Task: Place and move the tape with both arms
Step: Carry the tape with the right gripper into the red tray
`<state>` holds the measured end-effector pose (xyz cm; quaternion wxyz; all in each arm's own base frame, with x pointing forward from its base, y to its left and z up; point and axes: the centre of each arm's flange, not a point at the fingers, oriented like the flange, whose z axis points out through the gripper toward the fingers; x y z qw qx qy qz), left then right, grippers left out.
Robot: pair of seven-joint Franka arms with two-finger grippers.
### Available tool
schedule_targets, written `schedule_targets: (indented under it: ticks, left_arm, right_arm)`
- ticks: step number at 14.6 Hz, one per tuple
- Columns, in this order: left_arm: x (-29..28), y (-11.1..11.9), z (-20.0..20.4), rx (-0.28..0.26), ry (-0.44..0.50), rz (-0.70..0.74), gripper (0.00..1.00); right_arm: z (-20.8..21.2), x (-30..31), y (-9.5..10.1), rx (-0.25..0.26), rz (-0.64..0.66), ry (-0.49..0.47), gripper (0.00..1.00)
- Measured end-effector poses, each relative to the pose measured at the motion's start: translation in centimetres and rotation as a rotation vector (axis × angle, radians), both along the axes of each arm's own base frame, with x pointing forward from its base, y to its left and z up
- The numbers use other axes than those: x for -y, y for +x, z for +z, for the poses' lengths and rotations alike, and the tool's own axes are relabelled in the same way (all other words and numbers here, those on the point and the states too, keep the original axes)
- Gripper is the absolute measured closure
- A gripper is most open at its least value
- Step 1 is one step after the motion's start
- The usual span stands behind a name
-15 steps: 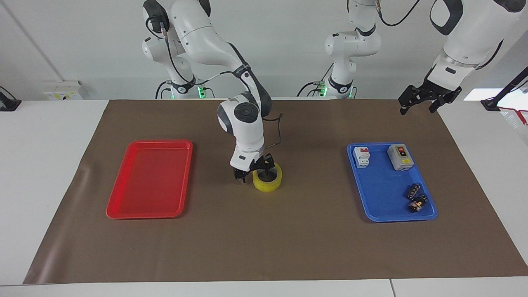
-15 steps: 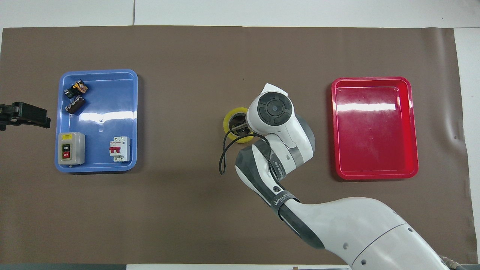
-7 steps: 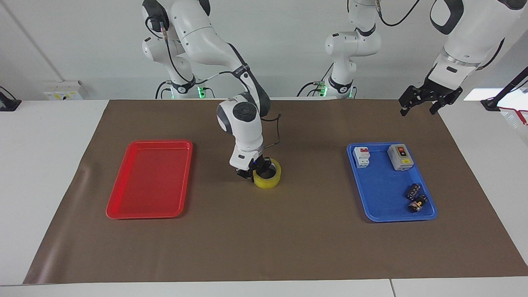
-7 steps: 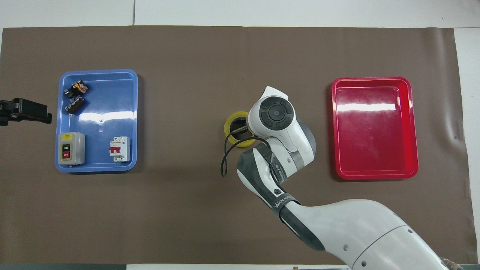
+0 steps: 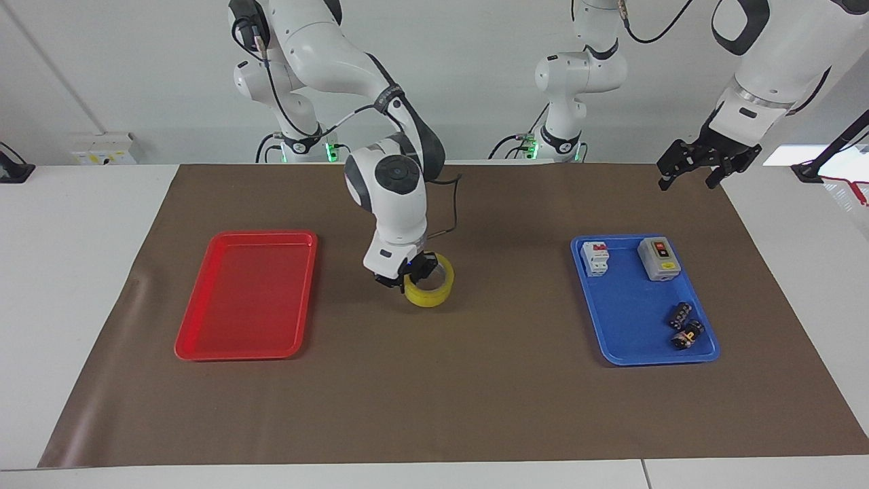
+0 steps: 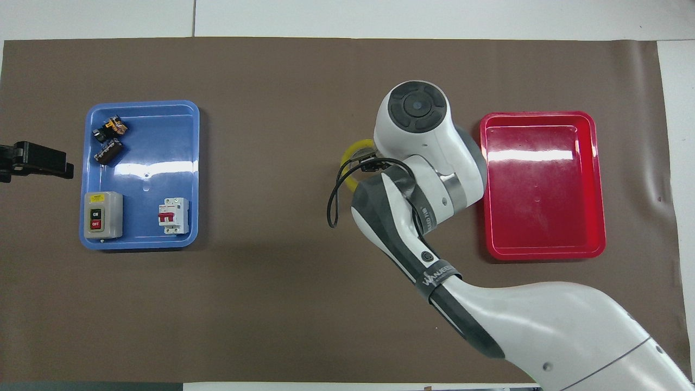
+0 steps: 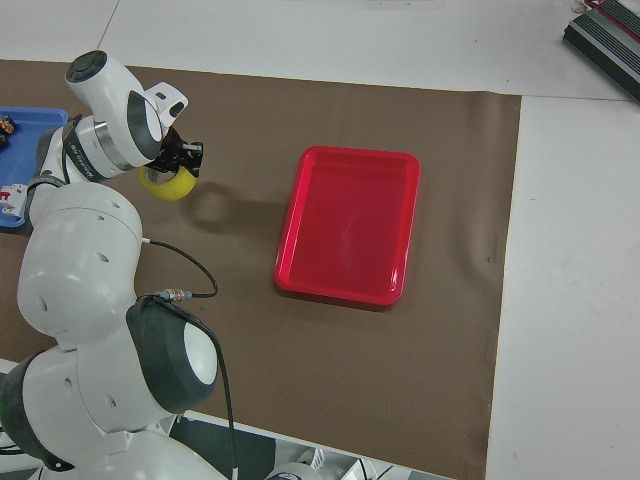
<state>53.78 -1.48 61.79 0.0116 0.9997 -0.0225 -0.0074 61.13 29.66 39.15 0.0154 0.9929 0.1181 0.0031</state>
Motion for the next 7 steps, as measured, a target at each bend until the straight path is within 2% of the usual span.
schedule_targets:
  ticks: [2, 4, 7]
  left_arm:
    - [0.0, -0.1, -0.1, -0.007, 0.000, -0.033, 0.00]
    - [0.0, -0.1, -0.1, -0.008, -0.001, -0.043, 0.00]
    - [0.0, -0.1, -0.2, -0.011, -0.001, -0.044, 0.00]
  right_arm:
    - [3.7, 5.7, 1.2, -0.026, -0.013, -0.021, 0.78]
    - [6.7, 12.6, 1.6, -0.061, 0.030, -0.027, 0.78]
    - [6.9, 22.6, 1.3, -0.102, 0.084, -0.019, 0.78]
